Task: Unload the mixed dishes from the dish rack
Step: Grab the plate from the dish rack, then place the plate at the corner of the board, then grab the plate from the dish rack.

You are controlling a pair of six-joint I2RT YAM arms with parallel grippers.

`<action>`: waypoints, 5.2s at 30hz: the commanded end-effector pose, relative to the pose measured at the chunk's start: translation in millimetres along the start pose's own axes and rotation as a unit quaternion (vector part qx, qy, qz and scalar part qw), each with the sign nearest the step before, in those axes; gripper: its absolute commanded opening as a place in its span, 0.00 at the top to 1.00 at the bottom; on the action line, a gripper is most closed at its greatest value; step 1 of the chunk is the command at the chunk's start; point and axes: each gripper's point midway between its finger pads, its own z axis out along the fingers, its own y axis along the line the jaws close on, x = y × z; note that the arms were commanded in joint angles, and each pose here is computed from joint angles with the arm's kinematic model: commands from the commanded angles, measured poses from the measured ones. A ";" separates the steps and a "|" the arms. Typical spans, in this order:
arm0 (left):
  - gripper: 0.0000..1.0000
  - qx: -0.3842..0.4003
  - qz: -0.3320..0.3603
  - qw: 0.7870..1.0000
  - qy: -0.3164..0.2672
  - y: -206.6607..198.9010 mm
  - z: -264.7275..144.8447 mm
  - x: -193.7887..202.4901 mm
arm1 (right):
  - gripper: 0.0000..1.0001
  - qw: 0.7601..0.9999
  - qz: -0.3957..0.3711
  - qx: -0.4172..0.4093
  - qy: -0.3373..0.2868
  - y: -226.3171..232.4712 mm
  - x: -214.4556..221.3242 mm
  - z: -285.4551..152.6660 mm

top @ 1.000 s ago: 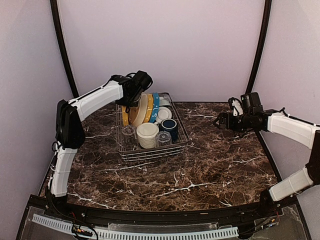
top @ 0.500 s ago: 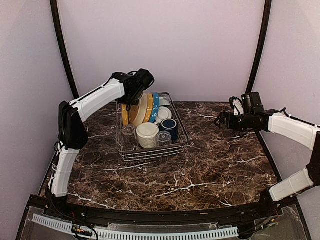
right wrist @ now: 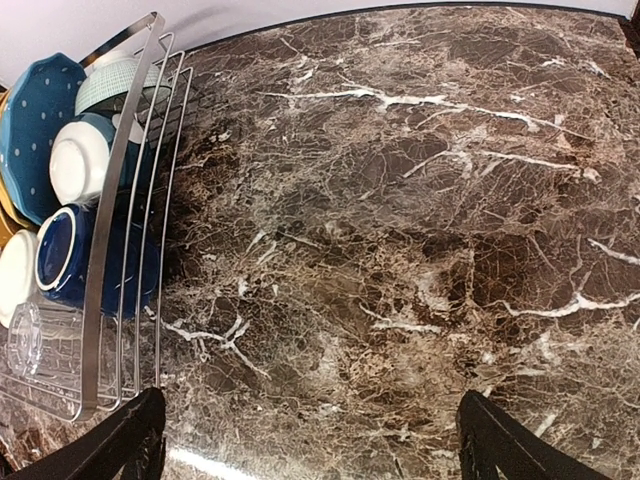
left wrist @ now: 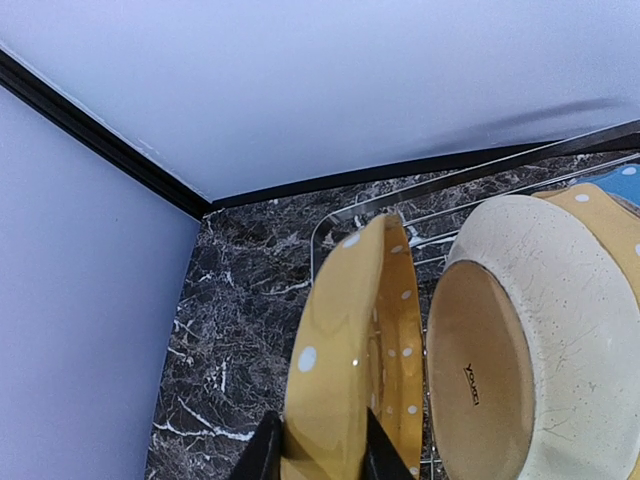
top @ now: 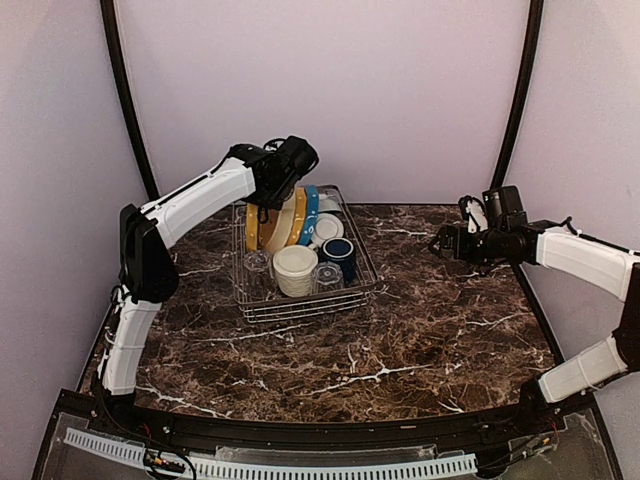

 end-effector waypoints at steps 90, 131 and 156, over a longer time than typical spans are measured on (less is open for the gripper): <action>0.65 0.233 -0.540 0.807 0.052 183.3 189.2 219.7 | 0.01 1.000 0.021 0.004 0.019 4.5 9.6 11.2; 0.01 0.266 -0.137 0.954 0.011 94.4 -35.0 75.6 | 0.01 0.999 -0.013 0.034 0.016 -9.1 21.4 3.6; 0.08 0.273 -0.016 0.962 0.007 -60.4 -41.0 17.9 | 0.01 0.999 -0.004 0.034 0.019 -11.7 28.5 5.3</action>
